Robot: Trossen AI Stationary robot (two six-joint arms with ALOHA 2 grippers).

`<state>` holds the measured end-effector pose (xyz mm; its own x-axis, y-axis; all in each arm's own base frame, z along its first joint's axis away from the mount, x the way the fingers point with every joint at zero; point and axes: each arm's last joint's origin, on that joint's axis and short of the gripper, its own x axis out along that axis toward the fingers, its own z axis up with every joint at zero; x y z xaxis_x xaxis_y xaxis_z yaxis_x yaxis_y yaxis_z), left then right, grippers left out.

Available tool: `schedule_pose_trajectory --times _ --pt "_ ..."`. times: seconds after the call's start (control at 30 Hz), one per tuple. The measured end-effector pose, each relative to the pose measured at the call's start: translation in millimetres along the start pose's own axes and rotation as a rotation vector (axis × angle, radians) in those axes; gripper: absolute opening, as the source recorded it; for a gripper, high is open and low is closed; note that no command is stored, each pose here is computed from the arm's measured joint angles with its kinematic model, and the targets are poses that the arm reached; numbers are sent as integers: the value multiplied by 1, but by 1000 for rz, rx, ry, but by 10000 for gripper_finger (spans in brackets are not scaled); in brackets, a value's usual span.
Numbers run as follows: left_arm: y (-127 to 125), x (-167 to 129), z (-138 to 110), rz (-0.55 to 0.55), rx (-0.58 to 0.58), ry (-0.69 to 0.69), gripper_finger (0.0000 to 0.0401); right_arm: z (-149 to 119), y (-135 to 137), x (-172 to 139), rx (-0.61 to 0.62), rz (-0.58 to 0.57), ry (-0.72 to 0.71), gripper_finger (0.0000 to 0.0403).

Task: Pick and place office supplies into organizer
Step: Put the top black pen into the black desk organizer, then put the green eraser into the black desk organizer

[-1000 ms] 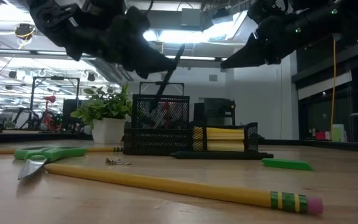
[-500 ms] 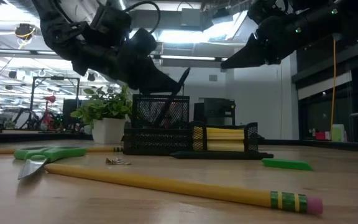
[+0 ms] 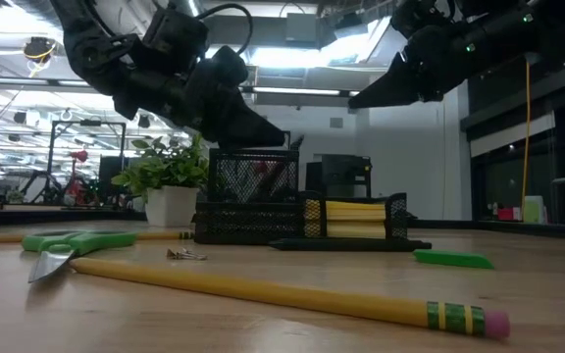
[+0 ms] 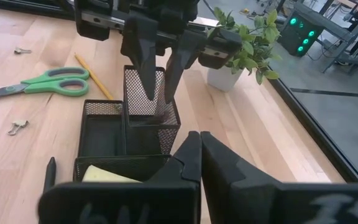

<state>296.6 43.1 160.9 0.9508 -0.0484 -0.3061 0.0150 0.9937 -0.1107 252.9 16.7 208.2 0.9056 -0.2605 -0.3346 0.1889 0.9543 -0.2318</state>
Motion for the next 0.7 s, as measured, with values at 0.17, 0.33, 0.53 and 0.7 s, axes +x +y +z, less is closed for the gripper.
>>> schedule_pose_trajectory --times 0.17,0.33,0.53,0.7 --pt "-3 1 0 -11 22 1 89 0 0 0 -1 0 2 7" --pt "-5 -3 5 -13 26 -19 99 -1 0 0 -2 0 6 7" --pt "-8 -15 23 -14 74 -82 96 -1 0 0 -6 1 14 7" --pt "-13 -29 36 -19 94 -112 97 -2 0 0 -9 2 19 7"
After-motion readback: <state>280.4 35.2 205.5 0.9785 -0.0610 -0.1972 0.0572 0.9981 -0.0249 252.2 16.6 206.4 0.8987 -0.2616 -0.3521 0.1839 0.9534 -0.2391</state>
